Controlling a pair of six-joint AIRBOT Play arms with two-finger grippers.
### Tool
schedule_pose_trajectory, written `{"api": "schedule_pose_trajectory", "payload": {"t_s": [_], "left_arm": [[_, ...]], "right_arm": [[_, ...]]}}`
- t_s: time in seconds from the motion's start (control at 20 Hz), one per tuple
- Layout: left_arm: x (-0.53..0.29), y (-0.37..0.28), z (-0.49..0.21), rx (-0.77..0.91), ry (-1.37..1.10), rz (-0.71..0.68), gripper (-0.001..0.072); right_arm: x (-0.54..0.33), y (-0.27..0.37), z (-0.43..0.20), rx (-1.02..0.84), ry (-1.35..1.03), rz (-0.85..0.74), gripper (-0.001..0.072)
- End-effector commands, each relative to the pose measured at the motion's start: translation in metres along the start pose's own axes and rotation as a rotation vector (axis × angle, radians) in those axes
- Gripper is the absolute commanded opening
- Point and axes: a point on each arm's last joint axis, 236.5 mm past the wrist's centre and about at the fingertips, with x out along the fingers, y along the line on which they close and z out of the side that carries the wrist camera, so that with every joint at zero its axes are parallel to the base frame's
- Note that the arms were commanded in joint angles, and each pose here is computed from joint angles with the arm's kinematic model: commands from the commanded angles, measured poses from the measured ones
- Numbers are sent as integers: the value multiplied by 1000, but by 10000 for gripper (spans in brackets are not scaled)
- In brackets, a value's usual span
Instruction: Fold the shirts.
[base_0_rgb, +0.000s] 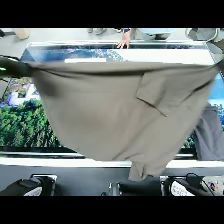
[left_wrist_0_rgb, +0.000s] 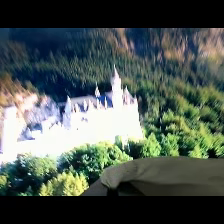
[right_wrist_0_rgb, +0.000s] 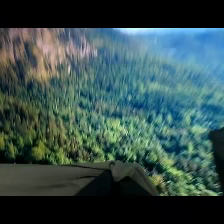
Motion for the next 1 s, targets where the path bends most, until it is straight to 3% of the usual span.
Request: {"api": "schedule_pose_trajectory", "payload": {"t_s": [0.0, 0.2, 0.45, 0.75, 0.9, 0.95], "left_arm": [[110, -28, -42, 48, 204, -4, 27], [191, -43, -76, 33, 360, -13, 27], [244, -43, -86, 10, 410, -11, 27], [257, -21, -50, -152, 315, -43, 27], [265, -44, -65, -250, 379, -133, 32], [266, -55, -75, -268, 420, -166, 116]], "right_arm": [[120, -11, -19, 159, 221, 138, 22], [201, -8, -8, 275, 211, 220, 22], [285, 19, -22, 199, 214, 179, 23], [297, 16, 14, 153, 41, 109, 23], [306, 17, -7, 202, 124, 104, 25], [309, 16, -18, 224, 169, 100, 87]]}}
